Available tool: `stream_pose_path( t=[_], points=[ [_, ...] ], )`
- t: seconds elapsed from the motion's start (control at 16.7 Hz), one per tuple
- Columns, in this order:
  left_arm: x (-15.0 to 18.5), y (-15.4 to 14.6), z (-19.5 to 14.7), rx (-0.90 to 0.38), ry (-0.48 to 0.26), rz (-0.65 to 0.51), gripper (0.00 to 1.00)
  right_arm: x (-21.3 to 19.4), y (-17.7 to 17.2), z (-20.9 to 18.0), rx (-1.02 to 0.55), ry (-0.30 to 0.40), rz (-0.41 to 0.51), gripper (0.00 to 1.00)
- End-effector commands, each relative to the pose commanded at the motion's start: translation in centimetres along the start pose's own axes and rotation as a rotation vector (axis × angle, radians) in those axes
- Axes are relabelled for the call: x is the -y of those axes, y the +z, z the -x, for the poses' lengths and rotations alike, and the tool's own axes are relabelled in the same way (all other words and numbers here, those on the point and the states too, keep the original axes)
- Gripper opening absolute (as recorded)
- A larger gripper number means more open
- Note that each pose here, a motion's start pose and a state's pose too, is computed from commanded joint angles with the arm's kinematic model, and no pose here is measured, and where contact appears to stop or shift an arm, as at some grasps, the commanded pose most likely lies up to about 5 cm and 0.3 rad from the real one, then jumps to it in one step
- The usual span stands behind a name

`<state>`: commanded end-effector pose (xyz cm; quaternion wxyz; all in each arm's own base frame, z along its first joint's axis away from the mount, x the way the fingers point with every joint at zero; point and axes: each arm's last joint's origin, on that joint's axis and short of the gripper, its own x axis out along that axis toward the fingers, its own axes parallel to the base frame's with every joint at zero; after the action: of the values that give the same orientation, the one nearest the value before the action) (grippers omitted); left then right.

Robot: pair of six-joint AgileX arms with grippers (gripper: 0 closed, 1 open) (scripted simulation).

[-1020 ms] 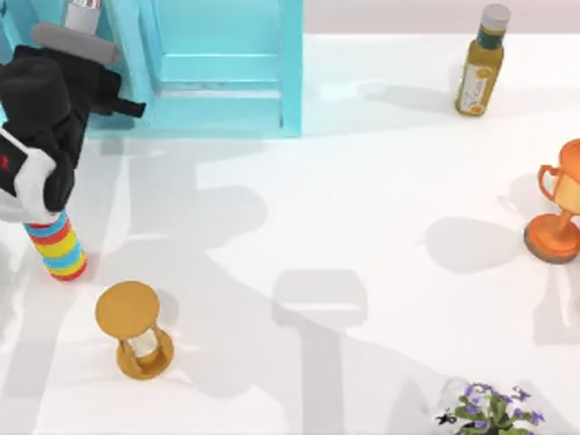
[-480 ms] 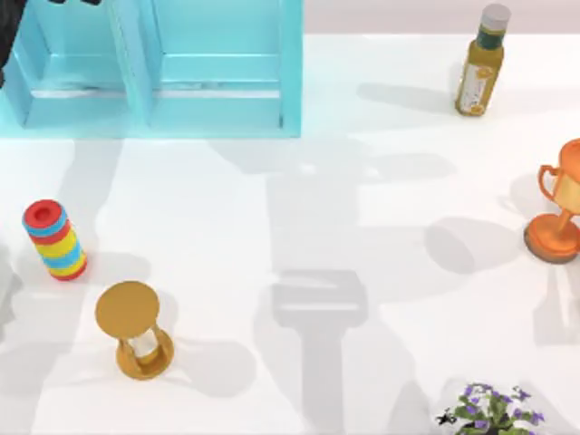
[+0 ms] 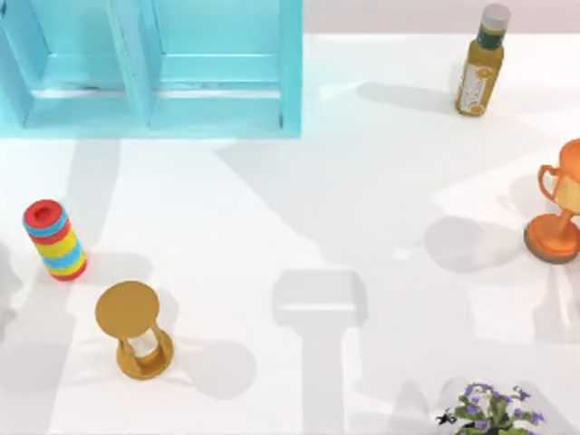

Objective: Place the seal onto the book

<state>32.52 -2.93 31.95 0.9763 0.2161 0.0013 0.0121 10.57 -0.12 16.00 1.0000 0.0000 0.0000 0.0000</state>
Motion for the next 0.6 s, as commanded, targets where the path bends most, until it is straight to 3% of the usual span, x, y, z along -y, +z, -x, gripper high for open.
stream_pose_path(
  t=[0.36,0.6],
  points=[
    [1.3,-3.7,6.1,-0.116,-0.033,0.021,0.0,0.0,0.0,0.0,0.0,0.0,0.0,1.0],
    [1.3,-4.1,7.1,-0.129,-0.024,0.033,0.0,0.0,0.0,0.0,0.0,0.0,0.0,1.0]
  ],
)
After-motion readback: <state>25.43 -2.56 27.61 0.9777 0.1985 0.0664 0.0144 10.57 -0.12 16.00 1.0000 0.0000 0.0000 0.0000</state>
